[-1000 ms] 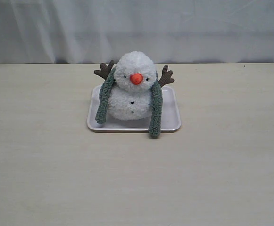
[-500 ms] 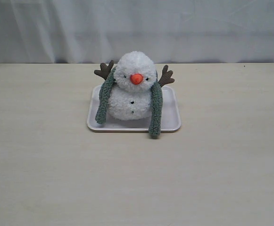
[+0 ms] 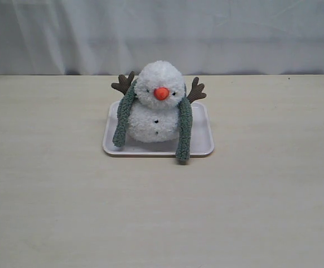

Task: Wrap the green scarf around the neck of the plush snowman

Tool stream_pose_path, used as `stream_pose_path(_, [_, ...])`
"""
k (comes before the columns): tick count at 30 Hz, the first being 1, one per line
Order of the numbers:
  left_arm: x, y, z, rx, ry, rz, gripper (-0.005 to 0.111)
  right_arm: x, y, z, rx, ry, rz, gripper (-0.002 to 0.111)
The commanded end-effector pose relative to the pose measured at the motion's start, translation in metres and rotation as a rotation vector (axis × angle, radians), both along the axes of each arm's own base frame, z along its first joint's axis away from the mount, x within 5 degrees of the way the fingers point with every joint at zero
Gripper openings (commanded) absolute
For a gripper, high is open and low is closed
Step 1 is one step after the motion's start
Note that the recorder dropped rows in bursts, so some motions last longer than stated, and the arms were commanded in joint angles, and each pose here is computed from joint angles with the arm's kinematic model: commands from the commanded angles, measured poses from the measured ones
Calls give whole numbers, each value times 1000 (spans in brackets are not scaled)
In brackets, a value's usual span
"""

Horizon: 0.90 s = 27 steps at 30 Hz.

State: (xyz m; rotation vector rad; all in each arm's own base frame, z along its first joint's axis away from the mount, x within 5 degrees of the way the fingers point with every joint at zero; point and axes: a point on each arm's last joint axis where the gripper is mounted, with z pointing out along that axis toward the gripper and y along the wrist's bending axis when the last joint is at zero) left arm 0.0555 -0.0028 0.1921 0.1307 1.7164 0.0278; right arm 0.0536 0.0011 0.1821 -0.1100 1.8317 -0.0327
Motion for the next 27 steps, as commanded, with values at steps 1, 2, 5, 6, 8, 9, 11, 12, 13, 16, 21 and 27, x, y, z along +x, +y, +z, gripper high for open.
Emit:
stream_pose_path(1, [-2, 1, -10, 46, 103, 3, 0, 0, 0, 0, 6, -3, -7, 4])
stream_pose_path(2, [-2, 1, -10, 46, 105, 3, 0, 0, 0, 0, 6, -3, -7, 4])
stream_pose_path(5, [-2, 1, -10, 46, 105, 3, 0, 0, 0, 0, 6, -3, -7, 4])
stream_pose_path(6, [-2, 1, -10, 43, 105, 2, 0, 0, 0, 0, 6, -3, -7, 4])
stream_pose_path(8, [-2, 1, -10, 38, 105, 3, 0, 0, 0, 0, 6, -3, -7, 4])
stream_pose_path(9, [-2, 1, -10, 38, 105, 3, 0, 0, 0, 0, 6, -3, -7, 4])
stream_pose_path(11, [-2, 1, -10, 34, 105, 4, 0, 0, 0, 0, 6, -3, -7, 4])
stream_pose_path(12, [-2, 1, -10, 29, 105, 5, 0, 0, 0, 0, 6, -3, -7, 4])
stream_pose_path(13, [-2, 1, -10, 26, 106, 6, 0, 0, 0, 0, 6, -3, -7, 4])
stream_pose_path(16, [-2, 1, -10, 26, 103, 6, 0, 0, 0, 0, 6, -3, -7, 4])
stream_pose_path(21, [-2, 1, -10, 26, 103, 6, 0, 0, 0, 0, 6, -3, -7, 4])
stream_pose_path(27, [-2, 1, -10, 26, 106, 6, 0, 0, 0, 0, 6, -3, -7, 4])
